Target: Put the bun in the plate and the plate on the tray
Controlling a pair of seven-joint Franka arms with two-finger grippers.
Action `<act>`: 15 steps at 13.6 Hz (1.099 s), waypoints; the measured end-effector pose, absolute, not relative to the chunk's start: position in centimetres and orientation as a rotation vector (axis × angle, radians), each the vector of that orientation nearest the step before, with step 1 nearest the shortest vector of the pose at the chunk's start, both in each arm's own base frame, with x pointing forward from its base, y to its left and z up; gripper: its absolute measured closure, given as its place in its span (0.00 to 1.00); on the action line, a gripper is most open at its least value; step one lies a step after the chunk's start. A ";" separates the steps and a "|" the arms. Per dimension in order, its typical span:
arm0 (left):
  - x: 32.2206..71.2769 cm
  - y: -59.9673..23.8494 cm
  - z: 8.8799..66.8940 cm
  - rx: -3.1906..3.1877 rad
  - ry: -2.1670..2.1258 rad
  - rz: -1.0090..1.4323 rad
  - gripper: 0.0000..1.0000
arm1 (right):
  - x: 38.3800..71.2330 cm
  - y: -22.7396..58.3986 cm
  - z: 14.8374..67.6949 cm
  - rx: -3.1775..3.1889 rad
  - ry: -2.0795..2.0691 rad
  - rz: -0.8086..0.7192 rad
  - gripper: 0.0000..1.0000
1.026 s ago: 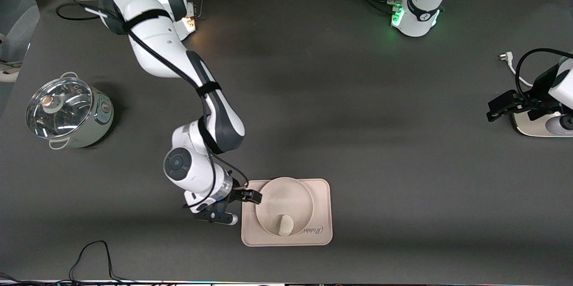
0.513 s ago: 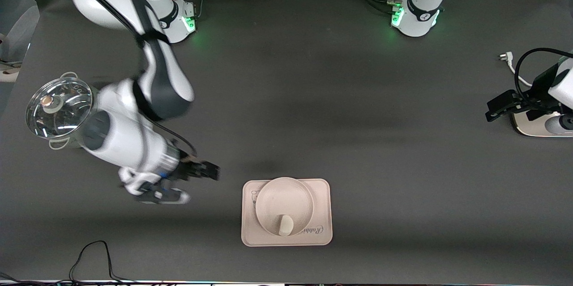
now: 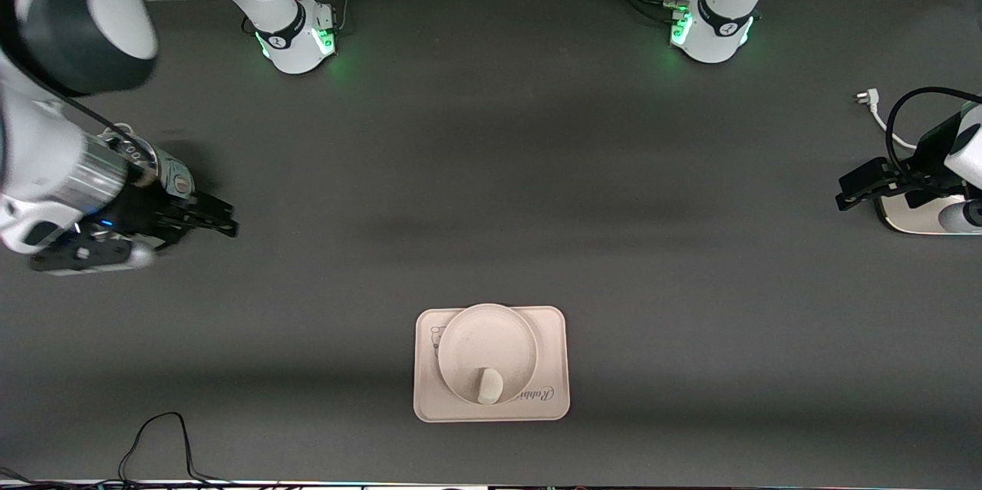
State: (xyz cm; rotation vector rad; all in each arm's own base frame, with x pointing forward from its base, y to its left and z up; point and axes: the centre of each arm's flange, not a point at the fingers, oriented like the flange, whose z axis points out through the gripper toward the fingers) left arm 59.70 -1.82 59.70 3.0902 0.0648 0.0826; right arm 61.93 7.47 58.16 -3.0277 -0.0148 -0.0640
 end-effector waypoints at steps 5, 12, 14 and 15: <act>59.6 -1.4 59.4 3.103 0.071 0.053 0.00 | 60.2 3.9 59.8 -3.077 -0.049 -0.031 0.00; 59.2 -0.7 58.7 3.145 0.033 -0.019 0.00 | 56.6 1.3 58.1 -3.061 -0.115 -0.002 0.00; 59.2 -0.6 58.7 3.154 0.020 -0.018 0.00 | 55.7 1.6 58.4 -3.061 -0.124 -0.004 0.00; 59.3 -0.6 58.8 3.154 0.007 -0.016 0.00 | 55.5 1.5 58.5 -3.062 -0.123 -0.006 0.00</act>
